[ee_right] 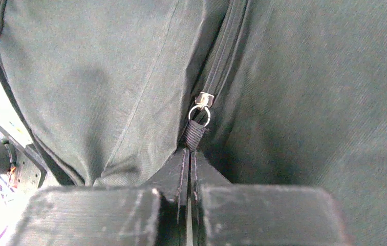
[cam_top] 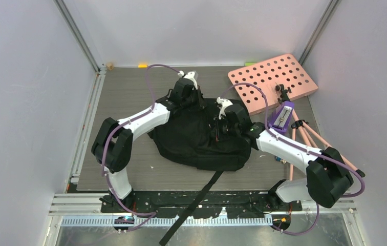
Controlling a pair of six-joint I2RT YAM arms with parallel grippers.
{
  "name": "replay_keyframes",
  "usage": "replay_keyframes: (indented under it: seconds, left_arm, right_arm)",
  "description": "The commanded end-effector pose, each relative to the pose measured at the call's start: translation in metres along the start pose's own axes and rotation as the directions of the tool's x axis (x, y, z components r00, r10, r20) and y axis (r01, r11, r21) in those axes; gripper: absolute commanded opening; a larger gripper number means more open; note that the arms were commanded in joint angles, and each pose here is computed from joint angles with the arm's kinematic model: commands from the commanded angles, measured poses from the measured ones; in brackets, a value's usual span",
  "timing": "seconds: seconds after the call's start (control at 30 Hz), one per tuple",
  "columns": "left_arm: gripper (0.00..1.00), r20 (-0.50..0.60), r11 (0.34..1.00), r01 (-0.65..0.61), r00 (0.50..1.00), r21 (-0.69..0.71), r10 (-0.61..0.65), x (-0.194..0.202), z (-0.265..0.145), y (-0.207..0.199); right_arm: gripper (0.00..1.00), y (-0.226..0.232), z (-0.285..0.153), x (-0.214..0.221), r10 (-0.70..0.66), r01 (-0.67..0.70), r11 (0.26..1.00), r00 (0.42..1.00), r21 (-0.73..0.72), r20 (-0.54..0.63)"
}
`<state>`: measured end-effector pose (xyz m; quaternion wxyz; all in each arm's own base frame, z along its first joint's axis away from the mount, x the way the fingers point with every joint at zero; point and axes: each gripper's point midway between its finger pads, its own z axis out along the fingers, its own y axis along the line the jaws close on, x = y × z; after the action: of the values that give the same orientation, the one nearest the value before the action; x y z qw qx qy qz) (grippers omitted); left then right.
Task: Pack the student bag
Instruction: Unzip the student bag at the center of the board.
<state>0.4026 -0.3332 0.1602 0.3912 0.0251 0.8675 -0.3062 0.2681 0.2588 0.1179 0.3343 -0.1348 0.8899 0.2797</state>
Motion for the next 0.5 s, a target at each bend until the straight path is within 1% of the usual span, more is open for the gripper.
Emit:
replay_keyframes:
  seconds: [0.0, 0.47]
  left_arm:
    - [0.00, 0.217, 0.998, -0.002, 0.976, -0.068, 0.017, -0.069, 0.001, 0.026]
    - [0.00, 0.227, 0.994, -0.037, 0.972, -0.103, 0.060, -0.080, 0.006, 0.046]
  right_arm:
    - [0.00, 0.010, -0.014, 0.029, -0.001, -0.001, 1.000, 0.995, -0.022, -0.097]
    - [0.00, 0.053, -0.039, 0.045, -0.031, 0.019, 0.995, 0.991, -0.097, -0.128]
